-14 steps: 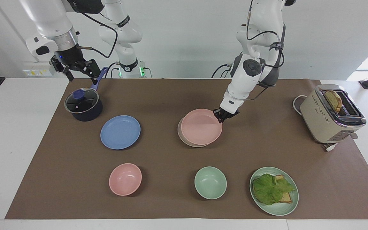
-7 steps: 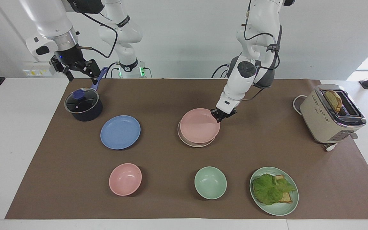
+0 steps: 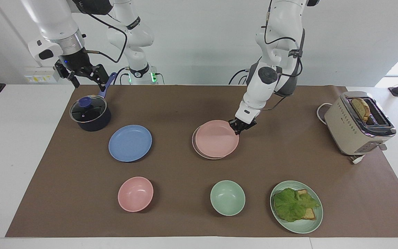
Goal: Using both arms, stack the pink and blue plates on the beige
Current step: 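Lower the pink plate onto the beige plate and open the left gripper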
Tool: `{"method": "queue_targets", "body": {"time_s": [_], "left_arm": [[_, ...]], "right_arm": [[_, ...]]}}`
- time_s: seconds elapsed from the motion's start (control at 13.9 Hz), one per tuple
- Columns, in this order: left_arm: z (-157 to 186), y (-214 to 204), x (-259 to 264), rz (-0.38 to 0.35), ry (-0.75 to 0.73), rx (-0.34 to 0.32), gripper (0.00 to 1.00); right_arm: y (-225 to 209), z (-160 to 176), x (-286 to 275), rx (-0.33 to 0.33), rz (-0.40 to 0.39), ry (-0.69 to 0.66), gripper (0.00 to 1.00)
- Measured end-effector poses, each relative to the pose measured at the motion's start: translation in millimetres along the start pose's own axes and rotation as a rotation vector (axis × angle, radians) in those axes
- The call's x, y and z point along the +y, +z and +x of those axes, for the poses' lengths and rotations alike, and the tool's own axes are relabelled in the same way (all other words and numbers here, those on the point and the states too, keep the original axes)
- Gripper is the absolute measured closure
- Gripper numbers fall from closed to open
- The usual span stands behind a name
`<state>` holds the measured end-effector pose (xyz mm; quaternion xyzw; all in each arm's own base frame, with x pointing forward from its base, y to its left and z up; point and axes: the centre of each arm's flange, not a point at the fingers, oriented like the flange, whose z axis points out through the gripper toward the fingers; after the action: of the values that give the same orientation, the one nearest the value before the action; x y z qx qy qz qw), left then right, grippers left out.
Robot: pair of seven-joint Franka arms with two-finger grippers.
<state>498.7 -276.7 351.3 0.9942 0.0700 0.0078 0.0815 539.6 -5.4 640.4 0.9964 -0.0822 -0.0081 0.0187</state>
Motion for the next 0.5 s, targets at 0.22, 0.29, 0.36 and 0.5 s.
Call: {"method": "queue_targets", "body": {"time_s": [0.22,0.29,0.36,0.5], "left_arm": [[1.4,9.6,0.3,-0.001,-0.001,0.0,0.96],[1.4,10.2,0.7,-0.002,0.0,0.001,0.96],[1.6,10.0,0.9,-0.003,0.0,0.003,0.96],[1.8,9.8,1.0,-0.004,0.0,0.005,0.96]], "right_arm": [[0.0,0.0,0.0,0.0,0.0,0.0,0.0],[0.0,0.0,0.0,0.0,0.0,0.0,0.0],[0.0,0.0,0.0,0.0,0.0,0.0,0.0],[0.0,0.0,0.0,0.0,0.0,0.0,0.0]]}}
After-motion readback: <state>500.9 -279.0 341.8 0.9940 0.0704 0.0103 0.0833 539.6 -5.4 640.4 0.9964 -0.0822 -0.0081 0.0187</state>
